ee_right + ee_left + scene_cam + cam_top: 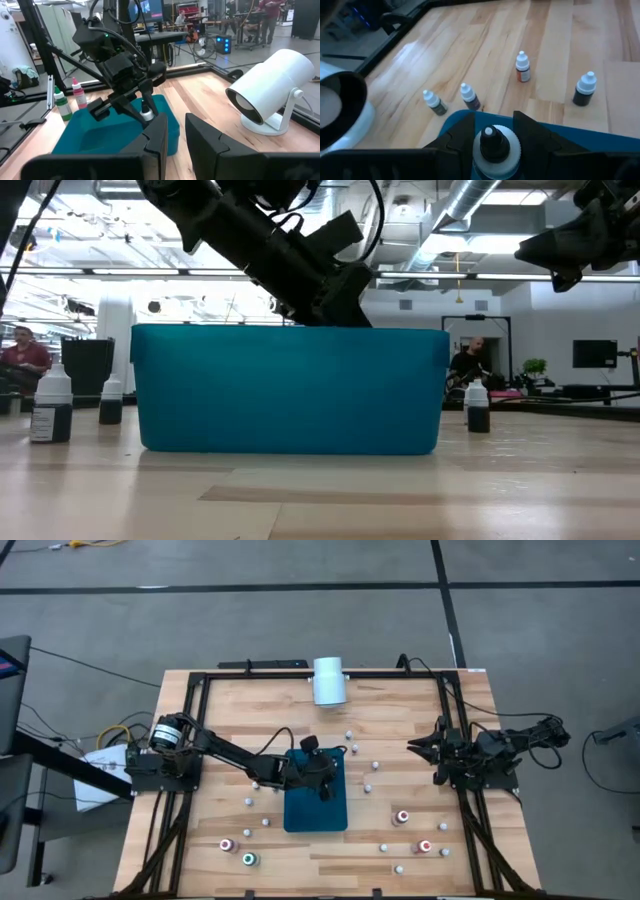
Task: Pick & Place food coloring
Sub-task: Put the big black food coloring bottle into the blue bin
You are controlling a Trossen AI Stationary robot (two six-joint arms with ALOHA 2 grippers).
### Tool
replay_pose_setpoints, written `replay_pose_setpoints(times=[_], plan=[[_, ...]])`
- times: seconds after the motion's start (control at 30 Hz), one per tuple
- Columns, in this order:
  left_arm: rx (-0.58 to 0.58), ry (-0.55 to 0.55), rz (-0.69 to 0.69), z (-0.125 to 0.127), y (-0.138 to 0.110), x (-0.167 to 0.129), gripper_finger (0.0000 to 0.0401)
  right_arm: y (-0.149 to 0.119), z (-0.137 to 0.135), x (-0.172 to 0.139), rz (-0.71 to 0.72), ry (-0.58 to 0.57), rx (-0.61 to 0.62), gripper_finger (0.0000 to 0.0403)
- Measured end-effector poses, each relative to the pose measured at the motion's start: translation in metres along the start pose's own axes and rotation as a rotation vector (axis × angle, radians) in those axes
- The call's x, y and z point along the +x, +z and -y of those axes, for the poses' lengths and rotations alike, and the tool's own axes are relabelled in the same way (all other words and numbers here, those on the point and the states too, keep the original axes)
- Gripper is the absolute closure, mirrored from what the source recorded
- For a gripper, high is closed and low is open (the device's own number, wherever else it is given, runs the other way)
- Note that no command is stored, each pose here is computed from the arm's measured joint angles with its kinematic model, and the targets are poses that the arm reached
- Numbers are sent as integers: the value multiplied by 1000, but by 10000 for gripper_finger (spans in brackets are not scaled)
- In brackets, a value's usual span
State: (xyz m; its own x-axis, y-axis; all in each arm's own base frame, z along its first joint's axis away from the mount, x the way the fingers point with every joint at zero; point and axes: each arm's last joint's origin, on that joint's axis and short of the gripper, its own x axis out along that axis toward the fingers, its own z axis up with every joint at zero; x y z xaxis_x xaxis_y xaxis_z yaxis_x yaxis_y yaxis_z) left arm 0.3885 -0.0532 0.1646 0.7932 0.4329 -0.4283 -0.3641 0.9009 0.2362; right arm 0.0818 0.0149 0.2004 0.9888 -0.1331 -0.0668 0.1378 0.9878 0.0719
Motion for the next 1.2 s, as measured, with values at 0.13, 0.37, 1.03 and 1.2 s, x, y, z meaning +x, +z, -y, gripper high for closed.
replay_pose_setpoints(times=[0.13, 0.37, 1.03, 1.2], plan=[[5, 1, -1, 0, 0, 0, 295, 0, 0, 0, 0, 0, 0, 344], [13, -2, -4, 0, -1, 1, 295, 0, 0, 0, 0, 1, 0, 344], [-2, -18, -12, 0, -2, 1, 266, 0, 0, 0, 0, 1, 1, 344], [-14, -14, -12, 0, -2, 1, 263, 0, 0, 0, 0, 1, 1, 344]])
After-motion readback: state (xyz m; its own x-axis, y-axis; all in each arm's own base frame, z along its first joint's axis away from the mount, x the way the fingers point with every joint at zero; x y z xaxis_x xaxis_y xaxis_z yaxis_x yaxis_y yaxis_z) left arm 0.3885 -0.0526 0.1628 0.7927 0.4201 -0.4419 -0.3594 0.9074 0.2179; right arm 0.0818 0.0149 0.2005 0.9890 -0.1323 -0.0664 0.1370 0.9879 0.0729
